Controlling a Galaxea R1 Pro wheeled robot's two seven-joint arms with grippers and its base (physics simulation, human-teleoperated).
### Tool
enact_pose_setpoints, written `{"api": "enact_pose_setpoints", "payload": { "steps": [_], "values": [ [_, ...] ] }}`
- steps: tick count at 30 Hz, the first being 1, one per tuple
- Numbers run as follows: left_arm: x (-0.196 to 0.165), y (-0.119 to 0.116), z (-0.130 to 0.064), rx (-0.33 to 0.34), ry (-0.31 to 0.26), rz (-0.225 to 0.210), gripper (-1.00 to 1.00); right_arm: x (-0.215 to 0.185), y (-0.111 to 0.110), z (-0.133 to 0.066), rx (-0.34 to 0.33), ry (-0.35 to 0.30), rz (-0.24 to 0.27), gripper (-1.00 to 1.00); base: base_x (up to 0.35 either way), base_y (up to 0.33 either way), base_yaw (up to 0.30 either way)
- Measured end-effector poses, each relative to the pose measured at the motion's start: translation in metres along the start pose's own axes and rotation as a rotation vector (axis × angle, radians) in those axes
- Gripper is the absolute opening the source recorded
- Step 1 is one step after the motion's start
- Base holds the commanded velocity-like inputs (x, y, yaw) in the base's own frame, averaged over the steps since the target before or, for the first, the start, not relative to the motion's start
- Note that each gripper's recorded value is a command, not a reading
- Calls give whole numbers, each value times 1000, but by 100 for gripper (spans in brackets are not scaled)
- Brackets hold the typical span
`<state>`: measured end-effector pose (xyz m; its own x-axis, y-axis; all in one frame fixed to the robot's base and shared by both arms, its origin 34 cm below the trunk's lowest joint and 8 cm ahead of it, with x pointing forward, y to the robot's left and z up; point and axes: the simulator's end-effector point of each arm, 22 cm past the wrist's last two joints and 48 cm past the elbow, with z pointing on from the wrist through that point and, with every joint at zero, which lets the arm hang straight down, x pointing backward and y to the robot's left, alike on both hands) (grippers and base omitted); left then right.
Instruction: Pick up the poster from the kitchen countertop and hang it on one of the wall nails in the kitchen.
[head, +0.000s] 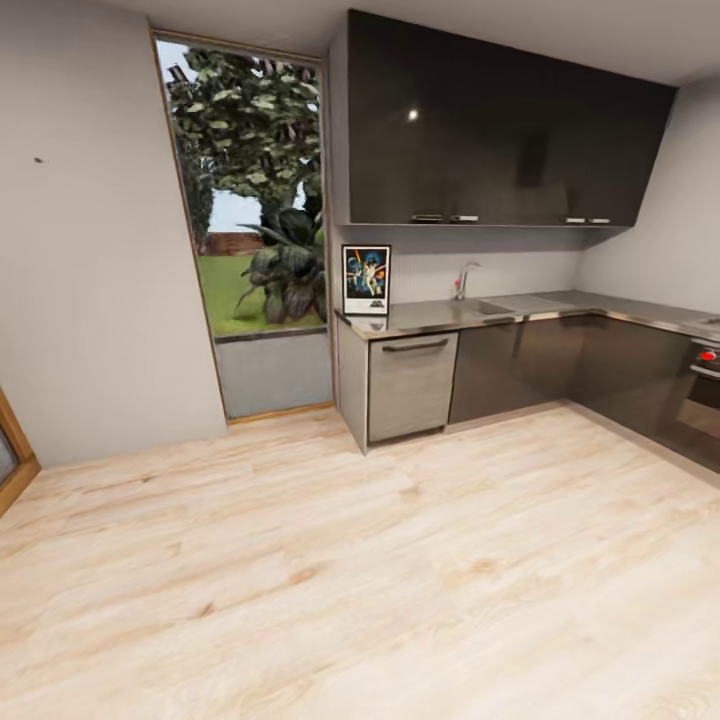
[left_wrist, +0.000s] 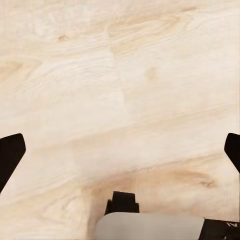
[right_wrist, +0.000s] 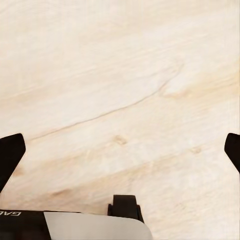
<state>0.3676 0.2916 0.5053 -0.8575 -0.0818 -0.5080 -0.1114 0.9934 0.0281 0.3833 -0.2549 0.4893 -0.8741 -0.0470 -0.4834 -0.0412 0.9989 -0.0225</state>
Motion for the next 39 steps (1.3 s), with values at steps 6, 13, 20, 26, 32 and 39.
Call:
{"api": "enact_pose_setpoints", "payload": {
  "steps": [6, 13, 20, 26, 32, 39],
  "values": [
    [0, 0, 0, -1, 0, 0, 100, 0, 0, 0, 0, 0, 0, 100, 329, -129, 161],
    [0, 1, 0, -1, 0, 1, 100, 0, 0, 0, 0, 0, 0, 100, 313, -173, 198],
    [0, 0, 0, -1, 0, 1, 100, 0, 0, 0, 0, 0, 0, 100, 298, -196, 33],
    [0, 3, 0, -4, 0, 3, 100, 0, 0, 0, 0, 0, 0, 100, 296, -195, 3],
    [-1, 8, 0, -10, -1, 7, 100, 0, 0, 0, 0, 0, 0, 100, 305, -159, 1],
    [-1, 10, 0, -11, -2, 8, 100, 0, 0, 0, 0, -1, 0, 100, 321, -104, 0]
  ]
}}
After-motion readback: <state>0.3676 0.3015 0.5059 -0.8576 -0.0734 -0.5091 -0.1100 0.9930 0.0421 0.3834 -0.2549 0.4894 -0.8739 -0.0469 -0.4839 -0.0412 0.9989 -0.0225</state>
